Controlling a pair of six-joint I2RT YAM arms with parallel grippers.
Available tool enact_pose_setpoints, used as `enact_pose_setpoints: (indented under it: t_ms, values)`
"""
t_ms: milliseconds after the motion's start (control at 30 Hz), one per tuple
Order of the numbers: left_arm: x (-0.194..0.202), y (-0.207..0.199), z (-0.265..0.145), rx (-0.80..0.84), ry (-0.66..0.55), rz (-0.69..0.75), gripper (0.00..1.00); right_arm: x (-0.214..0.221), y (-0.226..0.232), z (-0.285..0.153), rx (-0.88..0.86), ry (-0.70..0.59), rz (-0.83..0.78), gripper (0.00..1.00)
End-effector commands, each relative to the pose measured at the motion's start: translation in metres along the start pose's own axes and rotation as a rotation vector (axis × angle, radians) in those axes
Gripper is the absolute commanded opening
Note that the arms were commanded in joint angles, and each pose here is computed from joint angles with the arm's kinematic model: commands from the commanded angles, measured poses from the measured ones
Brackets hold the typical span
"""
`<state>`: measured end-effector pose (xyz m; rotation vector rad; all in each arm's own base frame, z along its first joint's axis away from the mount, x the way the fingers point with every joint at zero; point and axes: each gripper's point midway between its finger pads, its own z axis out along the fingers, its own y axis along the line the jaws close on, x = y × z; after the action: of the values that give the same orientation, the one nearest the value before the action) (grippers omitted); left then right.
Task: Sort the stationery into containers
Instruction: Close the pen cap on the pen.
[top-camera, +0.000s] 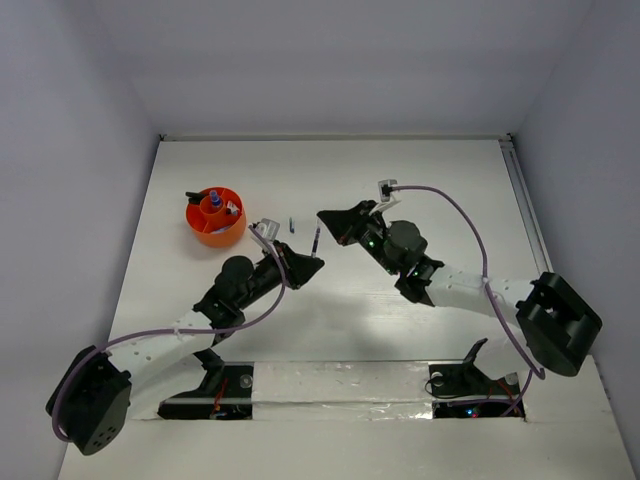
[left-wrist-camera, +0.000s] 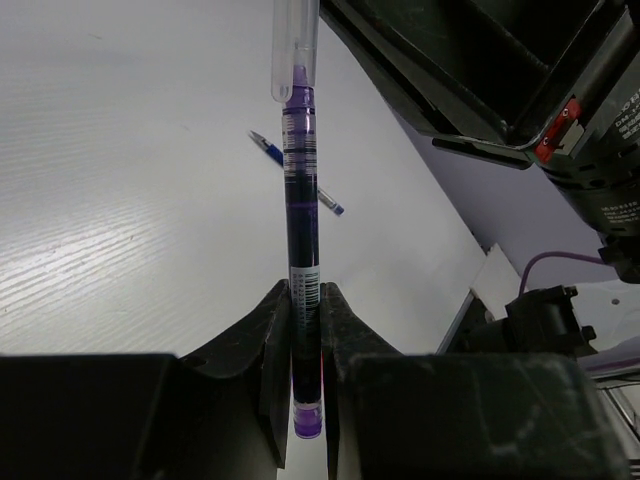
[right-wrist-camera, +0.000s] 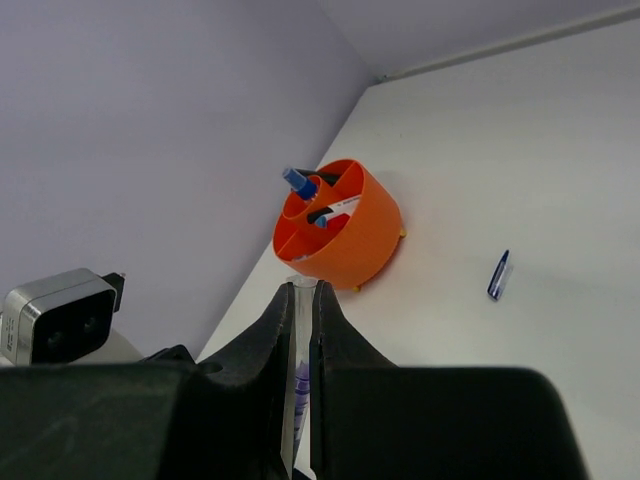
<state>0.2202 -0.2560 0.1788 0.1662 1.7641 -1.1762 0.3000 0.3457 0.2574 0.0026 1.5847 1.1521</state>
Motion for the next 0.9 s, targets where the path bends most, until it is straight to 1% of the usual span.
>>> enact_pose_setpoints:
  t_ms: [0, 100, 333, 433, 533, 700, 867]
  values:
    - [-0.075, -0.048, 0.001, 0.121, -0.229, 0.020, 0.00, 0.008, 0.014, -0.009, -0.054, 0.023, -0.029, 0.00]
    - [-0.080, -0.051, 0.001, 0.129, -0.248, 0.031, 0.00, 0.012, 0.021, -0.012, -0.084, 0.047, 0.004, 0.00]
    - [-0.083, -0.048, -0.003, 0.130, -0.288, 0.086, 0.00, 0.031, 0.035, -0.019, -0.121, 0.173, 0.131, 0.00]
    - [-0.085, -0.048, -0.006, 0.129, -0.305, 0.136, 0.00, 0.031, 0.043, -0.019, -0.131, 0.202, 0.157, 0.00]
    - [-0.088, -0.049, -0.010, 0.131, -0.319, 0.181, 0.00, 0.030, 0.047, -0.019, -0.126, 0.234, 0.142, 0.00]
    - [-0.098, -0.055, -0.015, 0.121, -0.333, 0.193, 0.00, 0.030, 0.045, -0.023, -0.107, 0.264, 0.093, 0.00]
    - [-0.111, -0.069, -0.015, 0.130, -0.319, 0.198, 0.00, 0.055, 0.038, -0.035, -0.107, 0.394, 0.031, 0.00]
